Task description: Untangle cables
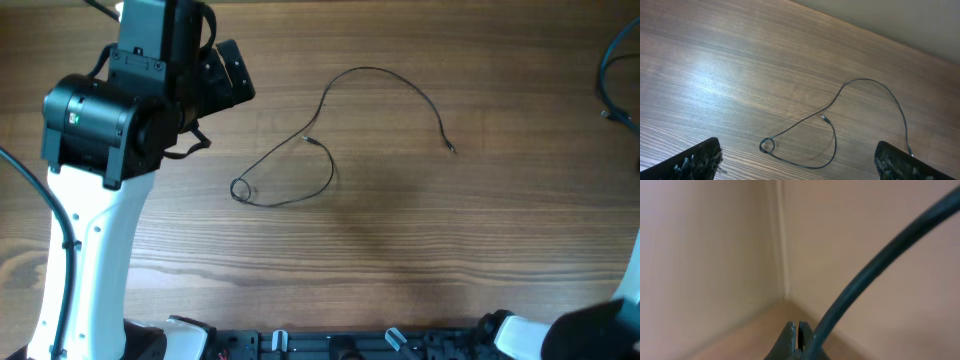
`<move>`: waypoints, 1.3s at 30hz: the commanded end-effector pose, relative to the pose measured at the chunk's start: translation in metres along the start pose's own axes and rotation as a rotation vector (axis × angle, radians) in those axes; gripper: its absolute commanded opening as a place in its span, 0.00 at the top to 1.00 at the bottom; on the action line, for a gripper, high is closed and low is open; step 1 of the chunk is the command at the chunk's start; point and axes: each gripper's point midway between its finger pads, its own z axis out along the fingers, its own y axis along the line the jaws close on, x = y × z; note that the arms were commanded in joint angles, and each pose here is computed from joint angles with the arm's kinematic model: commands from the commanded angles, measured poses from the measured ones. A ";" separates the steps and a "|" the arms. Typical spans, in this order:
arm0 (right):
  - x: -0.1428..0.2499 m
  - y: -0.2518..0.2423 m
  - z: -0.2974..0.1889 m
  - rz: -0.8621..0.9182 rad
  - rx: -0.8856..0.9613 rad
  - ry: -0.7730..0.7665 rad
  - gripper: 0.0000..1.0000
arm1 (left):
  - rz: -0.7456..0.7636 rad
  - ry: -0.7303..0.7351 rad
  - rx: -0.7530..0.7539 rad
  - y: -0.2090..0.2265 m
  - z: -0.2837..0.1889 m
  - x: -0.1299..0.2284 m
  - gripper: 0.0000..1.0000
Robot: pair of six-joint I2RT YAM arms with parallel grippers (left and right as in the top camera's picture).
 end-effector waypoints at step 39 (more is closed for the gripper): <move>0.240 -0.021 0.002 0.688 0.150 0.863 0.96 | 0.051 0.198 -0.015 0.006 0.012 0.045 0.04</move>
